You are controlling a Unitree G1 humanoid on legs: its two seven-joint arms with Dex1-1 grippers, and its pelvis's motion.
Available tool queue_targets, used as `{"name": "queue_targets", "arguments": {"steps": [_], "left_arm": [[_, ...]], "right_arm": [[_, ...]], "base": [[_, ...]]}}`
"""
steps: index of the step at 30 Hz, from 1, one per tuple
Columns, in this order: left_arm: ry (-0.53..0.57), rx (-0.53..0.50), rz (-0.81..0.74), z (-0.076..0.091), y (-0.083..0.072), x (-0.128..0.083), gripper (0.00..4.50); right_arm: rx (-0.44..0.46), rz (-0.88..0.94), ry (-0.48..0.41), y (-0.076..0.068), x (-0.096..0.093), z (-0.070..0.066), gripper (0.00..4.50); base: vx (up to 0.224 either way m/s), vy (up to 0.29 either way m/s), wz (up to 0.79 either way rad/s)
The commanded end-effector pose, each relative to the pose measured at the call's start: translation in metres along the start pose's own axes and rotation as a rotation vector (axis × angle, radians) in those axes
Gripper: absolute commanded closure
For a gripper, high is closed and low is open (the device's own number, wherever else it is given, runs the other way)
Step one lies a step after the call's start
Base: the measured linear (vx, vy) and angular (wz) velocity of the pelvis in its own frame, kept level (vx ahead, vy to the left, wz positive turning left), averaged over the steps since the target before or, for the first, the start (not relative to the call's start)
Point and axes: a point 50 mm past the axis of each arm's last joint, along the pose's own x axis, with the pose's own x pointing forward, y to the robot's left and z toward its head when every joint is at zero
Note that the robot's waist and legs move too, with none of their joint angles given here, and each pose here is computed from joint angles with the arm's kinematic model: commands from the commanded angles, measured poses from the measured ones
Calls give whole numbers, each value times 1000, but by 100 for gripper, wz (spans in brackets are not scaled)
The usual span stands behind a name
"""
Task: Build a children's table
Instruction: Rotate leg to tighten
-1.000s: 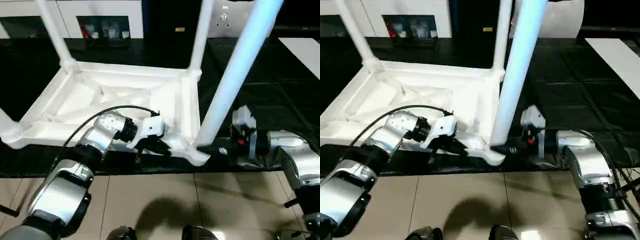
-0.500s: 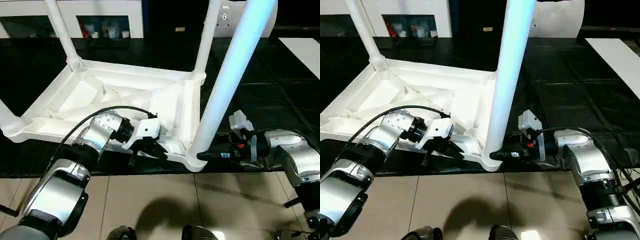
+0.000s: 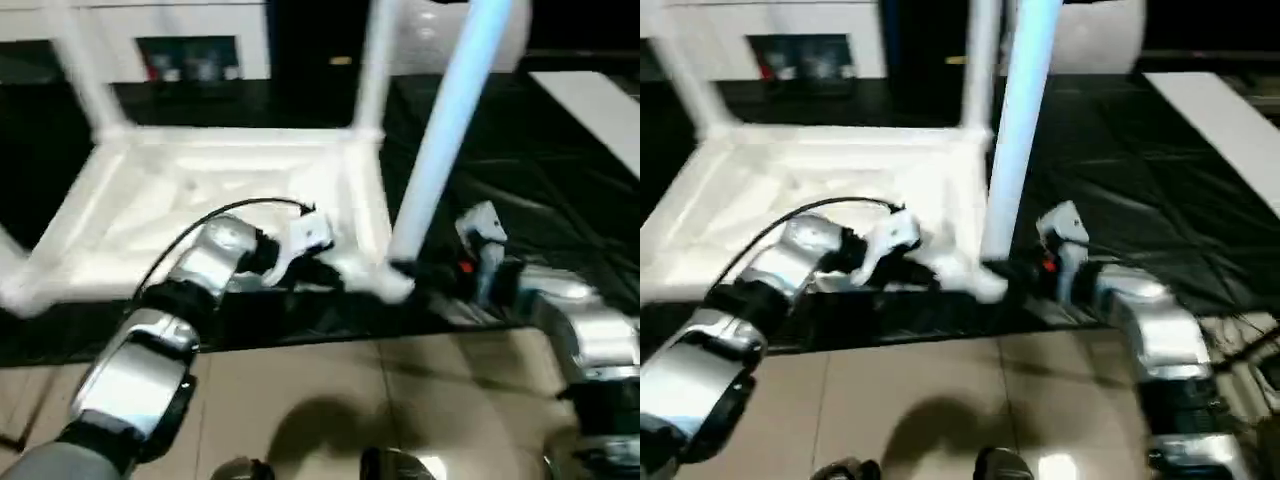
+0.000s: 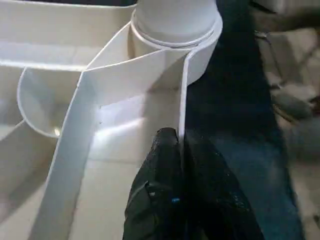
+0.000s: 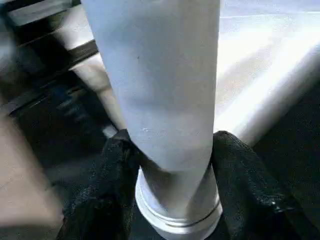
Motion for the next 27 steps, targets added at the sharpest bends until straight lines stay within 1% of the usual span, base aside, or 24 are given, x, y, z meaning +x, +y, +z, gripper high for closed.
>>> {"name": "queue_targets", "arguments": {"steps": [1,3,4,5,6,7,8,9,11,12,13,14,15,17,19,20,21,22,23,24,25,26,27], "left_arm": [[-118,31,46,32,2,15,450],[-128,13,102,38,4,21,450],[-137,10,146,42,6,25,450],[-154,12,206,49,9,29,450],[-161,13,232,52,10,30,450],[-162,13,244,53,11,30,450],[-162,18,277,55,13,31,450],[-159,21,284,56,13,32,450],[-148,43,286,54,13,31,450],[-148,44,286,54,13,30,450],[-146,54,283,54,13,29,450],[-143,87,264,52,13,27,450],[-141,94,261,51,13,26,450],[-130,122,256,47,14,22,450],[-123,161,251,45,14,20,450],[-117,206,238,43,13,19,450],[-116,229,229,42,12,17,450],[-115,237,226,41,12,17,450],[-135,257,230,40,13,13,450],[-145,255,226,39,13,11,450],[-145,255,226,39,13,11,450],[-156,260,207,39,13,10,422],[-162,261,180,38,12,7,422]], "right_arm": [[21,0,23,17,24,-4,261],[50,-107,-9,20,39,-1,262],[84,-174,-30,22,48,2,262],[155,-237,-78,27,63,7,262],[189,-254,-95,29,69,10,262],[203,-269,-99,30,72,10,262],[257,-338,-106,31,80,12,206],[275,-364,-106,31,83,12,192],[236,-369,-82,31,85,10,181],[235,-369,-82,31,85,10,168],[234,-366,-81,30,84,9,168],[232,-368,-86,28,80,7,150],[218,-371,-85,27,78,7,146],[166,-371,-89,23,71,4,139],[127,-383,-87,20,66,2,112],[108,-389,-86,16,59,-2,101],[104,-410,-82,12,51,-7,101],[103,-417,-81,11,48,-8,92],[107,-428,-90,8,26,-17,67],[124,-420,-104,9,18,-20,67],[124,-420,-104,9,18,-20,58],[137,-391,-121,12,9,-23,53],[147,-360,-136,16,1,-25,53]], "base": [[0,0,0],[0,0,0],[0,0,0],[0,0,0],[0,0,0],[0,0,0],[0,0,0],[0,0,0],[0,0,0],[0,0,0],[0,0,0],[0,0,0],[0,0,0],[0,0,0],[0,0,0],[0,0,0],[0,0,0],[0,0,0],[0,0,0],[0,0,0],[0,0,0],[0,0,0],[0,0,0]]}}
